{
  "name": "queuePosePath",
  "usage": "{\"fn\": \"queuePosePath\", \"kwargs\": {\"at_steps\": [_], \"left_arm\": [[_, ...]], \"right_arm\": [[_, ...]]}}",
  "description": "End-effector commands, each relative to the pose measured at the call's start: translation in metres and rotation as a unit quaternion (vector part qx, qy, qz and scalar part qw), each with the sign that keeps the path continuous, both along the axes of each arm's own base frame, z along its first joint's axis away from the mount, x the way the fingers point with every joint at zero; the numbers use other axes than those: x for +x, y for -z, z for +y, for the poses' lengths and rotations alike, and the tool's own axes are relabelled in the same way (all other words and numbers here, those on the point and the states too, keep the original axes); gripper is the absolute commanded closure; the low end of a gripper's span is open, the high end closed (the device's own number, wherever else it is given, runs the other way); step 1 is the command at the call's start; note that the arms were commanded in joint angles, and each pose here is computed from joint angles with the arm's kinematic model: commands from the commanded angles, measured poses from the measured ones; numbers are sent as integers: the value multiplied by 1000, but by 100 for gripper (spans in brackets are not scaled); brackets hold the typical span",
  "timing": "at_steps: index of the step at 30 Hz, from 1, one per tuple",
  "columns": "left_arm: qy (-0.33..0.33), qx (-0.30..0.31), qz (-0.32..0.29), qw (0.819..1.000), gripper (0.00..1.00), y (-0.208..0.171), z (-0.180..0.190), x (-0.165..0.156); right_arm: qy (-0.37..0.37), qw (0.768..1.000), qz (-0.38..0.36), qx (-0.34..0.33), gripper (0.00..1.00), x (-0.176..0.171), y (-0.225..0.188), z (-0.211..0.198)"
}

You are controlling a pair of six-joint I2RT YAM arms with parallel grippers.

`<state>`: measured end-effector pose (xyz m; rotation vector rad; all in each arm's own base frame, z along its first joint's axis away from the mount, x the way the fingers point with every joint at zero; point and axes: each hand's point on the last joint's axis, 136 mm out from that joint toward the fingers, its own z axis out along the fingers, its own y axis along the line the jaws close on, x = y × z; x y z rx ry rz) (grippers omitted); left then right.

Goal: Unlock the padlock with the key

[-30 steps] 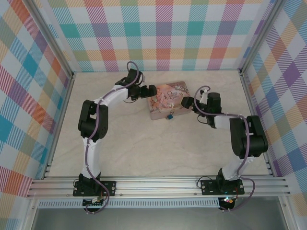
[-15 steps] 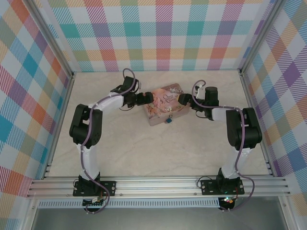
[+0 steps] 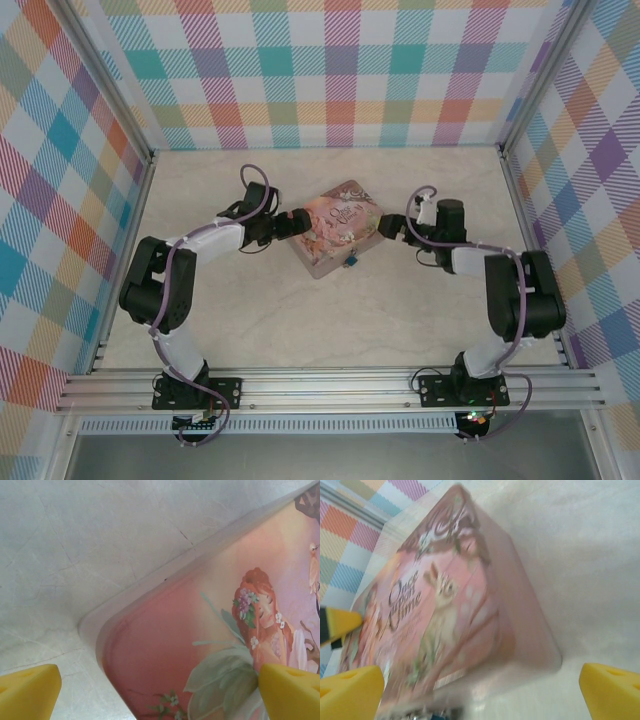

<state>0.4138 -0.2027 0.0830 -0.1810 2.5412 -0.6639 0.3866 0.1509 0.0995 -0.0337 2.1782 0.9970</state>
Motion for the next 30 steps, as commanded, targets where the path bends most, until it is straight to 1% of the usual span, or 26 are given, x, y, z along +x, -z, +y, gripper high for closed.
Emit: {"fn": "queuePosePath", "kwargs": {"at_steps": [1,3,6,8,12,16,21,30], "left_arm": [[-8,20,22,1000,0,12,7,-14],[-8,15,22,1000,0,11,5,-13],[-9,17,21,1000,0,11,5,-10],[-10,20,22,1000,0,12,5,-9],[-13,19,22,999,0,13,4,-6],[-13,19,20,1000,0,12,4,-5],[-13,16,19,1000,0,11,3,-3],[-14,10,19,1000,0,10,1,-2]], "right_arm": [[-68,997,-45,14,3,-32,-7,20],[-108,992,-57,26,8,-49,-3,35],[-133,988,-72,27,14,-62,5,50],[-141,987,-81,19,15,-65,9,58],[-160,983,-90,8,26,-67,16,75],[-166,981,-98,3,33,-67,25,82],[-165,981,-99,-10,37,-65,39,86],[-156,983,-96,-31,35,-53,52,87]]}}
